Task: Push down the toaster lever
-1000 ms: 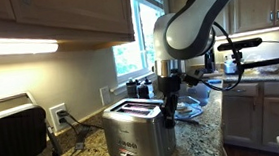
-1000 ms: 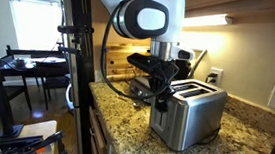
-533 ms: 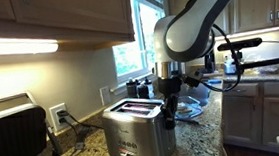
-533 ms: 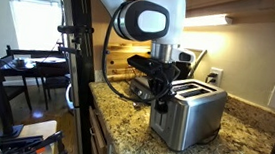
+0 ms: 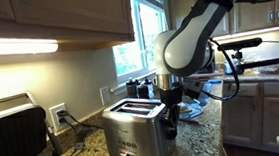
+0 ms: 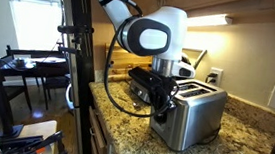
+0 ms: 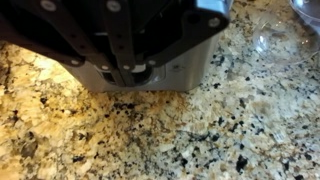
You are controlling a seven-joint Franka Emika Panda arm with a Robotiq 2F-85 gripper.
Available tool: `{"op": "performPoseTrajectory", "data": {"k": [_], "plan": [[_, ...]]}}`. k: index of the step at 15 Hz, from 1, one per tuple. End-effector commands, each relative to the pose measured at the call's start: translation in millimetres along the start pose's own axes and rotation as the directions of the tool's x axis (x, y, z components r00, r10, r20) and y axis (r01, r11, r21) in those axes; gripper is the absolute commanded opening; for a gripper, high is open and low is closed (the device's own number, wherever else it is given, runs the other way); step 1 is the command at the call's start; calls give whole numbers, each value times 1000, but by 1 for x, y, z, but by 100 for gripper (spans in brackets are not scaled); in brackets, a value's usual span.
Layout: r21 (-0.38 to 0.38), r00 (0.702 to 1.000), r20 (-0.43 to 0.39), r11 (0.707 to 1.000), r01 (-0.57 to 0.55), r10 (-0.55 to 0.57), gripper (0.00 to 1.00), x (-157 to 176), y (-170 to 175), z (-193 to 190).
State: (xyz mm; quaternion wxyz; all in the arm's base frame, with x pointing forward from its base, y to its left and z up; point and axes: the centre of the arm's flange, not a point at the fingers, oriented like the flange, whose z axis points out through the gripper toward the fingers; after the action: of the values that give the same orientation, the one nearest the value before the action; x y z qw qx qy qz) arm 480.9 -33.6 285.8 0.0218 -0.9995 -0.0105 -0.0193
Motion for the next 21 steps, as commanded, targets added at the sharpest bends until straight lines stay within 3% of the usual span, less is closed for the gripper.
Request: {"op": "performPoseTrajectory", "data": {"k": [1,8,19,20,21], "plan": [[19,1000,-8,1000,1,-1,1,0,9,36],[35,1000,-13,999,3,-3,4,1,12,37],[29,999,23,999,31,-32,1,6,-19,-65],[24,999,24,999,34,-35,8,4,-21,-74],[13,999,27,999,31,-32,27,3,-23,-81]]}}
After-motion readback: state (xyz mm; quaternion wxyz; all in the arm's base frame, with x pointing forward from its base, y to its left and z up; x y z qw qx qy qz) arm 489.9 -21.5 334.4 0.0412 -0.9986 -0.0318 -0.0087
